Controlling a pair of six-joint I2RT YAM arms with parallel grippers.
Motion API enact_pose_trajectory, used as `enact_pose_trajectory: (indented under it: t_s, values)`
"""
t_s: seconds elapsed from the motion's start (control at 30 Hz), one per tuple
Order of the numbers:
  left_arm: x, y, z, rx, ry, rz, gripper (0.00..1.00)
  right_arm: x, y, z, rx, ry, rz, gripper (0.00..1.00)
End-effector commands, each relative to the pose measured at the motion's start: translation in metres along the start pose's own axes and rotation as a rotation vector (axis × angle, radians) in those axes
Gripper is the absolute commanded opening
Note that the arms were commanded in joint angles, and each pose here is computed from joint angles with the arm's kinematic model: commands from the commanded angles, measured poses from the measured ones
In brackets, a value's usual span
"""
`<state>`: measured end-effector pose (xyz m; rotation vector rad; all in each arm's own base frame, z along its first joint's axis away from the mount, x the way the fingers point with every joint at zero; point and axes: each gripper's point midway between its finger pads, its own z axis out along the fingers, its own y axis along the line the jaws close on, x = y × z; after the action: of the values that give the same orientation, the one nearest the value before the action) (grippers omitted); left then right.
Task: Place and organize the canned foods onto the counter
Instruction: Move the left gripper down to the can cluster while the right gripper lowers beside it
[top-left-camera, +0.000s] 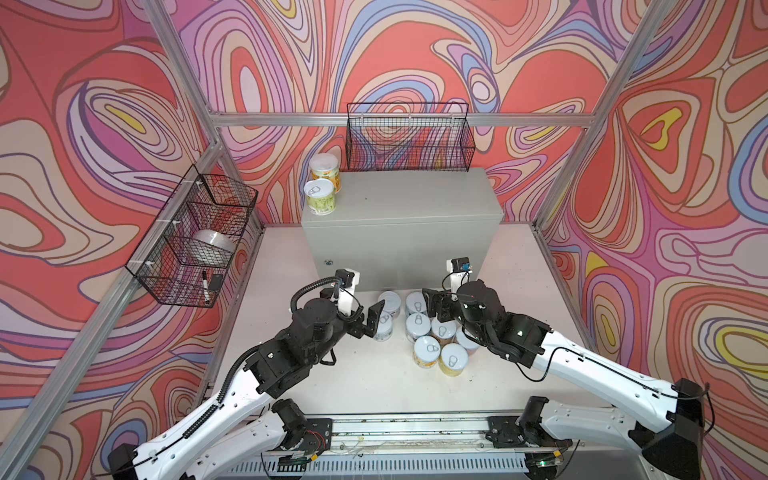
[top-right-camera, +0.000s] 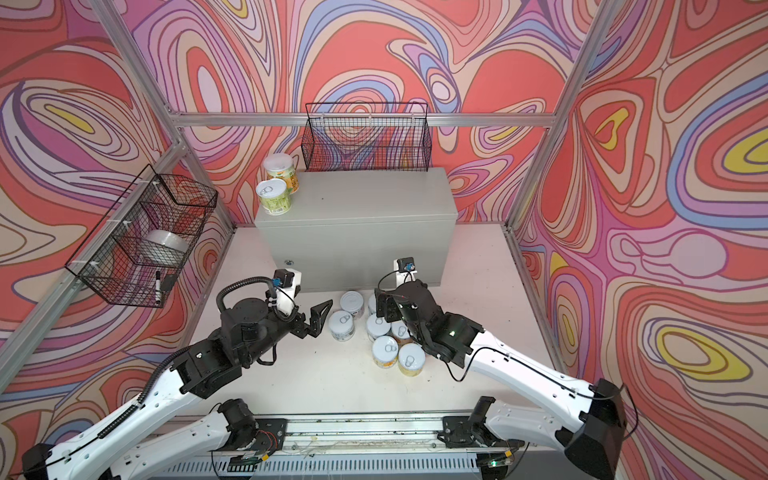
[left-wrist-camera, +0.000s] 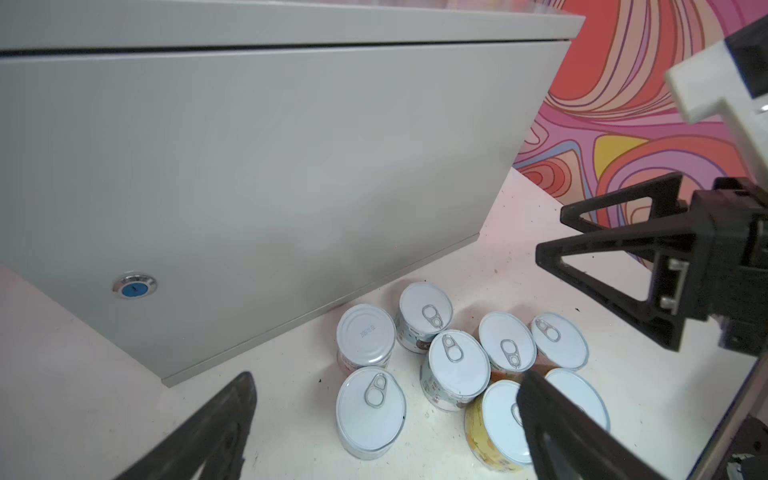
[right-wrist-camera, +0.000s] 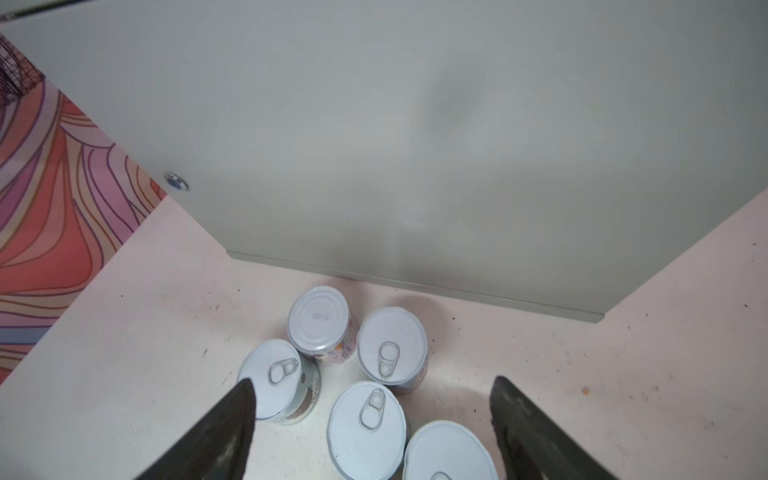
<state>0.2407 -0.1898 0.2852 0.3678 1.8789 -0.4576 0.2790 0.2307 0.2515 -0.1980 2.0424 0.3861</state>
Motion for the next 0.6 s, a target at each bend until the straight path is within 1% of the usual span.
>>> enact_pose_trajectory:
  t_s: [0.0,0.03,0.07,0.17,0.2,0.3,0.4,0.43,0.57]
  values:
    - [0.03,0.011,0.003,-0.069,0.054,0.004,1.0,0.006,-0.004,-0.003,0.044,-0.016,0.038,0.91]
    - [0.045,0.011,0.003,-0.062,0.069,0.006,1.0,0.012,-0.005,-0.002,0.044,-0.001,0.046,0.91]
    - [0.049,0.009,0.002,-0.042,0.045,-0.006,1.0,0.017,-0.007,-0.002,0.042,0.007,0.059,0.91]
    - [0.074,0.016,-0.001,-0.038,0.041,-0.049,1.0,0.03,-0.007,-0.003,0.016,0.022,0.088,0.91]
    - [0.092,0.021,0.001,-0.053,0.068,-0.054,1.0,0.033,-0.008,-0.004,0.011,0.02,0.095,0.91]
    - [0.121,0.027,0.005,-0.067,0.106,-0.071,1.0,0.038,-0.012,-0.005,0.009,0.015,0.088,0.91]
    - [0.141,0.031,0.013,-0.081,0.109,-0.084,1.0,0.042,-0.014,-0.003,0.021,0.024,0.06,0.92]
    - [0.146,0.031,0.017,-0.078,0.102,-0.087,1.0,0.043,-0.014,-0.002,0.02,0.027,0.05,0.94]
    - [0.166,0.031,0.031,-0.085,0.12,-0.09,1.0,0.045,-0.007,0.001,-0.012,0.028,0.032,0.97]
